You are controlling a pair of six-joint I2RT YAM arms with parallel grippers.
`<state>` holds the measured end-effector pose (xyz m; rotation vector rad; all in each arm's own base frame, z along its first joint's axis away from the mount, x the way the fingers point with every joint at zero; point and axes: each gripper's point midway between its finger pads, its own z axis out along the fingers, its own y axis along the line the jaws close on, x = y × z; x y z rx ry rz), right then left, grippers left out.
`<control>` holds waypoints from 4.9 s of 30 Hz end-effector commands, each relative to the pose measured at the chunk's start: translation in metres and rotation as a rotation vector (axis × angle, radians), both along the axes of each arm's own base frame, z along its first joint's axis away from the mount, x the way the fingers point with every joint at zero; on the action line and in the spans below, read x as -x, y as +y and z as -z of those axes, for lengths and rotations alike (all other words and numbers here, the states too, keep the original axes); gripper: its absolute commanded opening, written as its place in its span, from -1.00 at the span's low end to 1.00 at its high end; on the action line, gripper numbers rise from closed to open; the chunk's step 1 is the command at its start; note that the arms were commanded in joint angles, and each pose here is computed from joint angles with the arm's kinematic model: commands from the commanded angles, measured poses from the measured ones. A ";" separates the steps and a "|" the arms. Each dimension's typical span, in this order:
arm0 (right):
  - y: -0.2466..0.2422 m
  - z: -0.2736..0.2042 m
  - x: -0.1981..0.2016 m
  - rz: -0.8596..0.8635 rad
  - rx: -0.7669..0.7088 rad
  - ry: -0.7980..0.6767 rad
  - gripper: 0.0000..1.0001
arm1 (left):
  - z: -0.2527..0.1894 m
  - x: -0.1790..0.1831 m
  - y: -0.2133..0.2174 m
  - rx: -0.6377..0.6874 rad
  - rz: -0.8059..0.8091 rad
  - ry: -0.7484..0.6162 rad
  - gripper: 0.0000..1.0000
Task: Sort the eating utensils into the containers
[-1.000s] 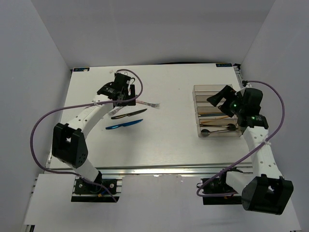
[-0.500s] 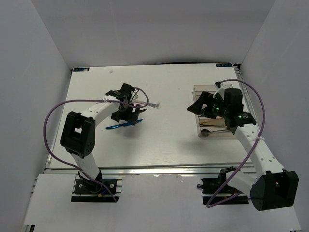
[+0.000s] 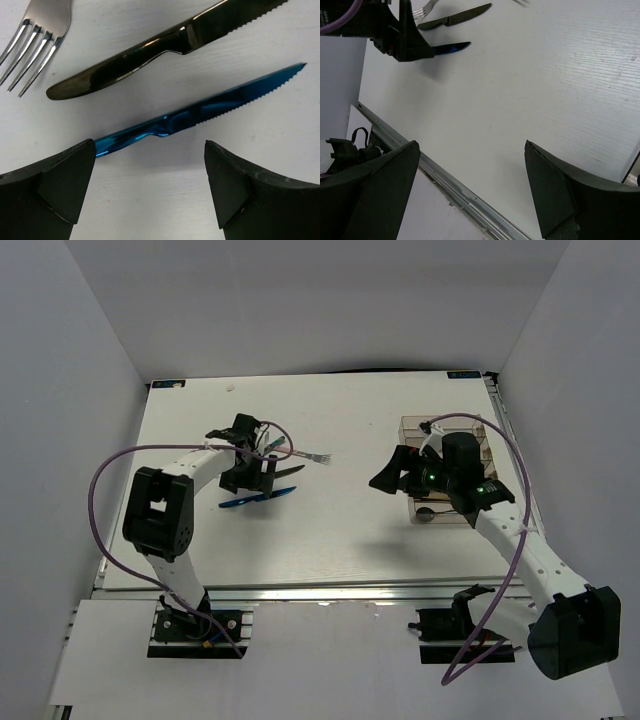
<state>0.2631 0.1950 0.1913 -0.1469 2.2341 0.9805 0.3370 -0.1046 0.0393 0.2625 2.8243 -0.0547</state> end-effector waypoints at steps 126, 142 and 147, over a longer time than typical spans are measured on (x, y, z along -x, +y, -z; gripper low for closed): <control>0.064 0.055 0.036 -0.161 -0.185 0.127 0.74 | -0.030 0.112 -0.128 0.115 -0.030 -0.184 -1.00; 0.111 0.089 0.039 -0.099 -0.308 0.353 0.73 | -0.053 0.113 -0.152 0.206 -0.006 -0.233 -1.00; 0.128 0.106 0.034 -0.070 -0.301 0.408 0.72 | -0.058 0.116 -0.160 0.237 0.009 -0.243 -1.00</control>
